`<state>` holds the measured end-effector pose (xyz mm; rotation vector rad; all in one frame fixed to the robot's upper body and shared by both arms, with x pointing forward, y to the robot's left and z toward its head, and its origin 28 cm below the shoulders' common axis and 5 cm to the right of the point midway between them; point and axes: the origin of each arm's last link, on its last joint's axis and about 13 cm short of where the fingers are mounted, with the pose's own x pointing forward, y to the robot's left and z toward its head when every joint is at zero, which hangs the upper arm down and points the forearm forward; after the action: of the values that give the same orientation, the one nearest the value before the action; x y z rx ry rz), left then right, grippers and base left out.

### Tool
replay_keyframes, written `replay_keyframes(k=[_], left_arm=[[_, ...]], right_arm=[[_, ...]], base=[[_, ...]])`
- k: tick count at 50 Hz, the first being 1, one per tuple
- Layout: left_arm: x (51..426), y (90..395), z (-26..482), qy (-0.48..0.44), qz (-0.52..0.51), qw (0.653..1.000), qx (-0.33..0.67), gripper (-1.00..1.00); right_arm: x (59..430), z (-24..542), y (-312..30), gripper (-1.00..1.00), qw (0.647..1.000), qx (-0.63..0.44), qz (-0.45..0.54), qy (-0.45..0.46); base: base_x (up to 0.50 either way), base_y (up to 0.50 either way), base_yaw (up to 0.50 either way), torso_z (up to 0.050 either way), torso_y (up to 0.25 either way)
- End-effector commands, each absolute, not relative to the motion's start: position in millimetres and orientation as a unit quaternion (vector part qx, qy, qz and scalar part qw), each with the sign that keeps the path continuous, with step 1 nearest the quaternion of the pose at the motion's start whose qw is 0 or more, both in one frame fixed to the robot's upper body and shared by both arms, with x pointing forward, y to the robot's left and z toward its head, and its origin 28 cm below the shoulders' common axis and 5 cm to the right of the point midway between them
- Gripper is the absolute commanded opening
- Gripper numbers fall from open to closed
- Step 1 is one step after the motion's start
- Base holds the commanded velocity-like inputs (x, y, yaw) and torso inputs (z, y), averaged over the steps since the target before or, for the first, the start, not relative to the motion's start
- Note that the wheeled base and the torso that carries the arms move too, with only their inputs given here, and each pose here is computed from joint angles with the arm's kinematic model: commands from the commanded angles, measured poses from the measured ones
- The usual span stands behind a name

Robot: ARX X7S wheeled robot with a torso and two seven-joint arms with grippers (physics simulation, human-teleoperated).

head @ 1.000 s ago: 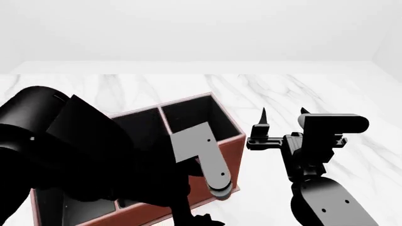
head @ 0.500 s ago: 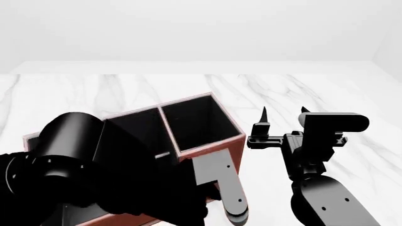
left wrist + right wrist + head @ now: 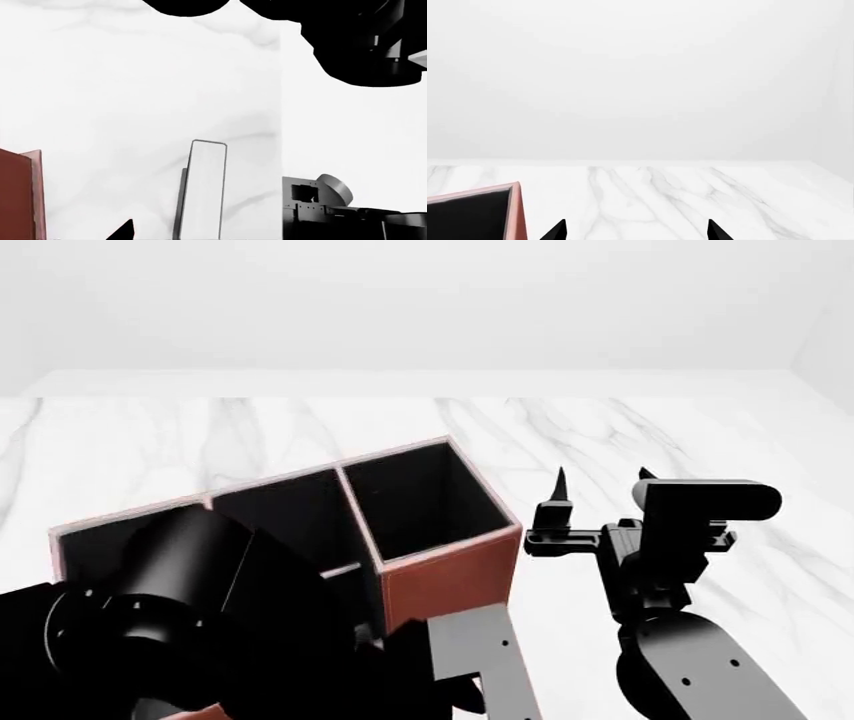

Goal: Pick up the book and place it in the back compartment of the caddy.

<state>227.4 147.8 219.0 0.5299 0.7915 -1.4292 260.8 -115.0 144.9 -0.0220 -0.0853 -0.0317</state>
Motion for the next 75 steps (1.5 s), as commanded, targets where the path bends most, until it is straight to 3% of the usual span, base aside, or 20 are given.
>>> replay_keyframes(k=[1,18,43,75], left_arm=[[228,145,208,0.367,-0.633,0.641,0.233,1.0],[233,139,186,0.396,-0.633,0.624,0.232,1.0],[246,144,176,0.416,-0.611,0.63,0.238,1.0],[261,126,181,0.399,-0.625,0.62,0.255,1.0]], right_arm=[[261,145,-115,1.0,0.999,-0.01,-0.016,-0.043],[260,143,-117,1.0,0.999,-0.005,-0.016,-0.043],[261,140,-116,1.0,0.999,-0.003,-0.015,-0.04],[261,139,-117,1.0,0.999,-0.005,-0.014,-0.038]], base=[[0.0,0.0,0.0,0.0,0.0],[0.0,0.0,0.0,0.0,0.0],[0.0,0.0,0.0,0.0,0.0],[0.0,0.0,0.0,0.0,0.0]])
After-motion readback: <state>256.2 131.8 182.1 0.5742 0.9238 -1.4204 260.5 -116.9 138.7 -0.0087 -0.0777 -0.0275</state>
